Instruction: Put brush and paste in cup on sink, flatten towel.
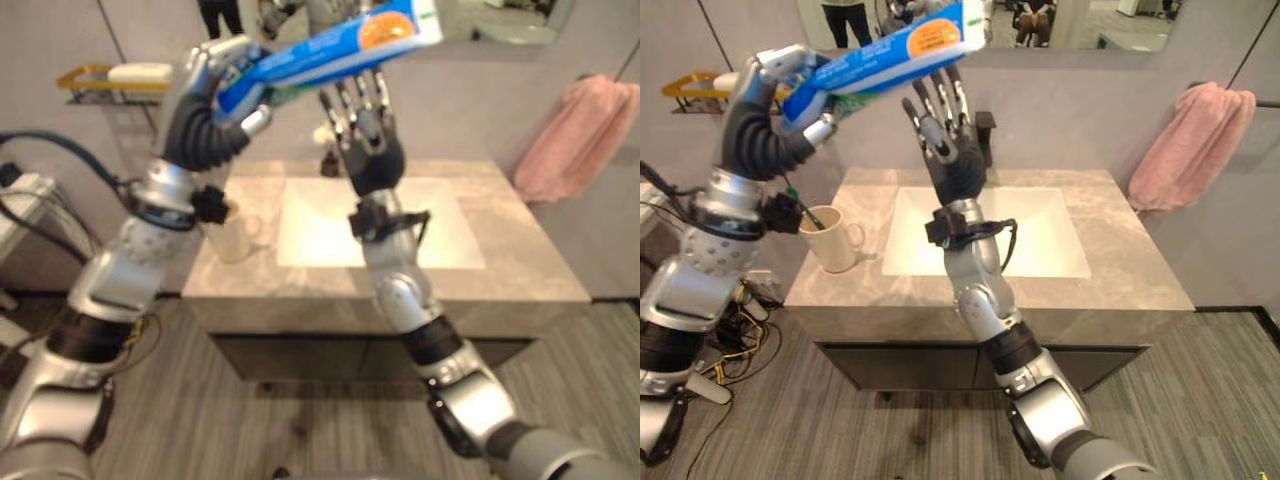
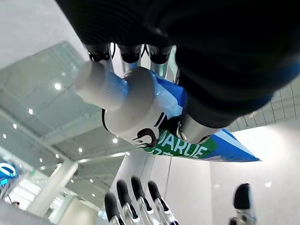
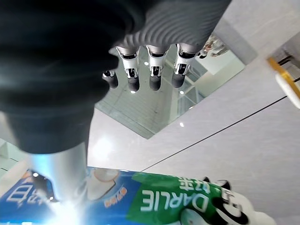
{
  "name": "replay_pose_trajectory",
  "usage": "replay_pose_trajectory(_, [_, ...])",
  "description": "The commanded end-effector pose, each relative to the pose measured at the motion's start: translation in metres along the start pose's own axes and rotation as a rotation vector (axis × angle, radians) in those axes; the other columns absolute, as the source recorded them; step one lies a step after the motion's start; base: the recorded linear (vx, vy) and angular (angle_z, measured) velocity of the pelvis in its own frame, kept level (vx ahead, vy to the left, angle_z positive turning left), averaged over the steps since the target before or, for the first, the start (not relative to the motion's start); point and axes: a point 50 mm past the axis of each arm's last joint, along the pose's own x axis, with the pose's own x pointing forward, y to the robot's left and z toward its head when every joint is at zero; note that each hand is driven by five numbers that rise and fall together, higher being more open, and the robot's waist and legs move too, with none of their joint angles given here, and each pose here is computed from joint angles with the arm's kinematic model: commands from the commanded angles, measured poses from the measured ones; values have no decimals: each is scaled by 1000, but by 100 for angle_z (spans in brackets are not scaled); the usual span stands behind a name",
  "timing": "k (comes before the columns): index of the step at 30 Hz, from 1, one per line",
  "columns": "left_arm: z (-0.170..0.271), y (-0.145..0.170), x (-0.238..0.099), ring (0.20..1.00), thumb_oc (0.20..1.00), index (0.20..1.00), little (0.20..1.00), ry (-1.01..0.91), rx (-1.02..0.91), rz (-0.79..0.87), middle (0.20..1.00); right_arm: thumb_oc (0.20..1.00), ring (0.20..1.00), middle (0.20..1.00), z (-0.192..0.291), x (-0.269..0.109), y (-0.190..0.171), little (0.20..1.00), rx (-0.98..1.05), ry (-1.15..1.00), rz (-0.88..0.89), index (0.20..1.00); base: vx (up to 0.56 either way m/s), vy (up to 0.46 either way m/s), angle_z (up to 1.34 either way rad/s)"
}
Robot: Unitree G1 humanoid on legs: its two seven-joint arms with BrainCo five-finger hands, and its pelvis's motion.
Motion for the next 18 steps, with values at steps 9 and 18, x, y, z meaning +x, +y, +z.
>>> replay_pose_trajectory(9, [1, 7, 11, 200, 200, 200, 200, -27, -71, 36, 200, 1000, 1000, 1000, 34, 39, 43, 1000, 71, -187, 147, 1000, 0, 0, 0])
replay_pose_trajectory(18, [-8, -1, -7, 200, 200, 200, 200, 43, -121, -11, 200, 1000, 1000, 1000, 35, 46, 54, 1000, 72, -205, 163, 1000, 0, 0, 0])
